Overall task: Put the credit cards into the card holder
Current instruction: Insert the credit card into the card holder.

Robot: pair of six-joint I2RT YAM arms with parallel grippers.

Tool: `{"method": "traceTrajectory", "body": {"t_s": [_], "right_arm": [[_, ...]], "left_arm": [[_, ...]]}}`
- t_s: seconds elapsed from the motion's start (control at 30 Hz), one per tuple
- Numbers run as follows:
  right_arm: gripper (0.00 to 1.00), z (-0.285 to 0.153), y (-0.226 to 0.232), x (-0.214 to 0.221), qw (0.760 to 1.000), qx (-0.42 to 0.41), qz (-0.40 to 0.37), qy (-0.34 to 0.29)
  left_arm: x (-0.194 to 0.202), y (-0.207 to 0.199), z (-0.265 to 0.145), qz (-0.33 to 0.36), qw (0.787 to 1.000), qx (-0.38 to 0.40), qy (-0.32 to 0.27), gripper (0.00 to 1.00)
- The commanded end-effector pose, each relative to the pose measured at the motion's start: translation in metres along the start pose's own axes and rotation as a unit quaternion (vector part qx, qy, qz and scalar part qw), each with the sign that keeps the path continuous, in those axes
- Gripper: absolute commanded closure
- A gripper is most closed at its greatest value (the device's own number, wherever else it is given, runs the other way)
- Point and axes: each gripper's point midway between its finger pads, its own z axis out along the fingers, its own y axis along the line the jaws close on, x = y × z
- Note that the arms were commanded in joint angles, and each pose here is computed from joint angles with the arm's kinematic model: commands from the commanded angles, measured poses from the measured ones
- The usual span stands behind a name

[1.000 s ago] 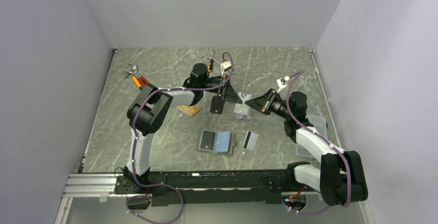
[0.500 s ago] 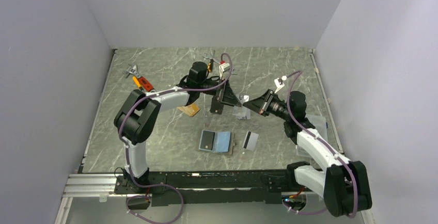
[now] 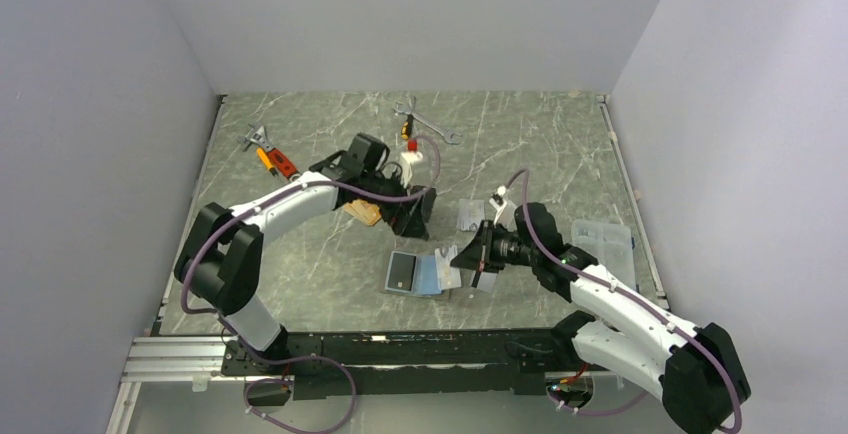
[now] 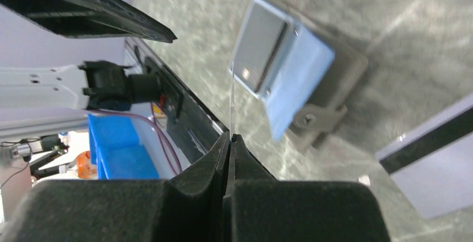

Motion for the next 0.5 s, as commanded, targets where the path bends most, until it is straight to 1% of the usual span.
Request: {"method": "traceTrajectory", "body": {"t_s": [0.0,0.13,0.3,0.47], "right_arm": [[1.0,0.004,-0.016,0.029,0.999,0.032,0.028,0.033],[1.0,0.005,-0.025,0.044,0.997,0.045,0.031,0.05],[1.0,0.002,-0.039,0.057,0.995,0.066,0.042,0.062],[1.0,-0.001,-0.045,0.063,0.994,0.073,0.043,0.067]], "left_arm": [[0.061,0.014,-0.002,0.137,0.982,-0.071,0.108,0.01],[0.081,0.016,0.002,0.183,0.969,-0.087,0.141,0.02],[0.096,0.029,-0.001,0.208,0.957,-0.113,0.165,0.08],[0.109,0.041,-0.004,0.236,0.943,-0.147,0.183,0.1]]}}
